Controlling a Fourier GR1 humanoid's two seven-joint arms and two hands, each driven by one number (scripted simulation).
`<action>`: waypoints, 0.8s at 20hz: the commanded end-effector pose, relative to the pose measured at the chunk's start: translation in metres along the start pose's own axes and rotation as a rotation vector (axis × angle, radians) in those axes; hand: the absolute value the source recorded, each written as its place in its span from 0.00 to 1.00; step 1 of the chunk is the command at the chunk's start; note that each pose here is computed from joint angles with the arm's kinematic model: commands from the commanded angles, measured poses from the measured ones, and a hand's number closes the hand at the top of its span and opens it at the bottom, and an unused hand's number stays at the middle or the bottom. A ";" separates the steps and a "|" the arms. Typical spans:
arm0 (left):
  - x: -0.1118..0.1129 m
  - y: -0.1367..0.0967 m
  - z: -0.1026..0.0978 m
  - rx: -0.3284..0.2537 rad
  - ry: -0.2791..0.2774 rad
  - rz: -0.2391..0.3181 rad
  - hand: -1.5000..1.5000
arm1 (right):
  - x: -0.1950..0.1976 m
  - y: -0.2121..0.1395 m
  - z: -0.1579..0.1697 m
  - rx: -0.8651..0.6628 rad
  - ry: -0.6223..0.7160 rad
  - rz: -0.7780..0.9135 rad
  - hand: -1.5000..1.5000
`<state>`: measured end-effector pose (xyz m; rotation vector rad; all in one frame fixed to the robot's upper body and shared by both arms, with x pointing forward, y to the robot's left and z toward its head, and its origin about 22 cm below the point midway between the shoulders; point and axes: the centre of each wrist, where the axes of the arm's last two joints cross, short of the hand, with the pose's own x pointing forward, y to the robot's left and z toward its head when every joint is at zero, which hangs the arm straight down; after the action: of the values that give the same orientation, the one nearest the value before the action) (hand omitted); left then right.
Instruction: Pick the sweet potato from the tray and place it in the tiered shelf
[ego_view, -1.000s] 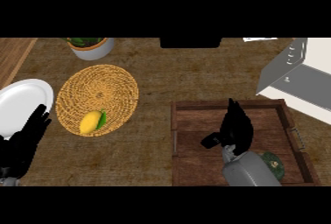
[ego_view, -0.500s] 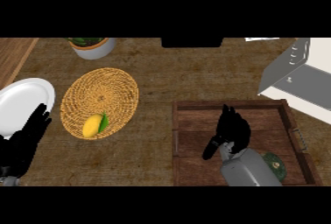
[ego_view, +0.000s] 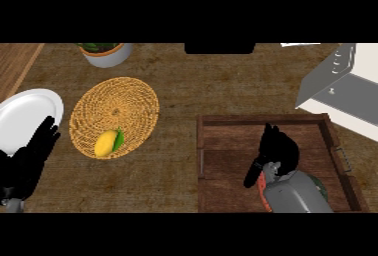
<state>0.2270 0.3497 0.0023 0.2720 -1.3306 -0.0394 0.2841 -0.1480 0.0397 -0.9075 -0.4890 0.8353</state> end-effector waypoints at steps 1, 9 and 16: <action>-0.008 -0.013 0.000 -0.008 0.007 0.000 0.50 | 0.004 -0.004 0.006 0.047 0.222 0.153 0.00; -0.003 0.007 0.005 -0.018 0.008 -0.008 0.50 | -0.029 -0.009 0.007 0.040 0.217 0.127 0.00; -0.015 0.000 0.004 -0.015 0.004 0.015 0.50 | -0.034 0.027 -0.007 0.064 0.218 0.116 0.00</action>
<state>0.2251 0.3522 -0.0020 0.2599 -1.3300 -0.0409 0.2598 -0.1756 0.0259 -0.9139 -0.3993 0.8703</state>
